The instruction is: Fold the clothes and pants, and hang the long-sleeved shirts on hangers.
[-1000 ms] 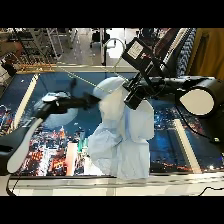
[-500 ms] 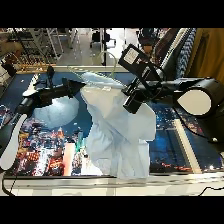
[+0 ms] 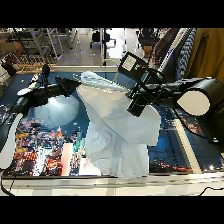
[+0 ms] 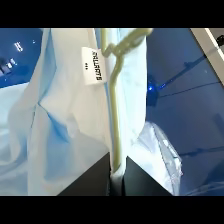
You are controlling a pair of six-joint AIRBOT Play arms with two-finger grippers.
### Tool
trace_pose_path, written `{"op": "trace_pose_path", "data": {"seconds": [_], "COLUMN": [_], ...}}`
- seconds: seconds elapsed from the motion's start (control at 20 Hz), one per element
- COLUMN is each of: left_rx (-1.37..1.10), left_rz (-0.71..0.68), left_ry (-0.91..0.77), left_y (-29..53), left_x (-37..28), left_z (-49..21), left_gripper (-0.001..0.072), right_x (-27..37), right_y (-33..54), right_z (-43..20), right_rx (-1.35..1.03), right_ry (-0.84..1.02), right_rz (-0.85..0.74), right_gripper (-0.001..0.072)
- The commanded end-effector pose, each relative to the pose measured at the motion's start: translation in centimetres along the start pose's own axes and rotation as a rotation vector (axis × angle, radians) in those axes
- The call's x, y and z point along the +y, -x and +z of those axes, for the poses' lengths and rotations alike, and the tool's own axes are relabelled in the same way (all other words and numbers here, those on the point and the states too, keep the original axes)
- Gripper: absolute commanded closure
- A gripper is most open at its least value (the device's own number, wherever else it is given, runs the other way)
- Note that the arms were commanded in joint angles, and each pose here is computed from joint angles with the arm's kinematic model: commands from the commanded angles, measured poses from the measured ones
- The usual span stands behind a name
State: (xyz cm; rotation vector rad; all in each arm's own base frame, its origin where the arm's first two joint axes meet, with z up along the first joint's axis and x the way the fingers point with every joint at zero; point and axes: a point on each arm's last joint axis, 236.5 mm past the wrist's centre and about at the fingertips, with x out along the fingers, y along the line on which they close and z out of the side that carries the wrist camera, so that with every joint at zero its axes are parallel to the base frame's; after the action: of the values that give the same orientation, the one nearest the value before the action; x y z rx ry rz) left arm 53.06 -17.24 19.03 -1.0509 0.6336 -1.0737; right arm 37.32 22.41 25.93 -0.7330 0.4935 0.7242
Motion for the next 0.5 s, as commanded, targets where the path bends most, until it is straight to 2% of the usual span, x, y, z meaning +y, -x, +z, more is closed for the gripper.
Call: {"op": "trace_pose_path", "data": {"seconds": [0.0, 0.45], "left_rx": [-0.006, -0.03], "left_rz": [-0.003, 0.007], "left_ry": [-0.002, -0.022], "left_y": [0.5, 1.6], "left_x": [-0.1, 0.2], "left_z": [0.3, 1.2], "left_gripper": [0.0695, 0.0695], "right_x": [-0.5, -2.3], "right_y": [0.0, 0.3], "right_z": [-1.6, -7.8], "right_rx": [0.068, 0.342], "right_ry": [0.021, 0.114], "right_rz": [-0.019, -0.074], "right_gripper": [0.0689, 0.069]}}
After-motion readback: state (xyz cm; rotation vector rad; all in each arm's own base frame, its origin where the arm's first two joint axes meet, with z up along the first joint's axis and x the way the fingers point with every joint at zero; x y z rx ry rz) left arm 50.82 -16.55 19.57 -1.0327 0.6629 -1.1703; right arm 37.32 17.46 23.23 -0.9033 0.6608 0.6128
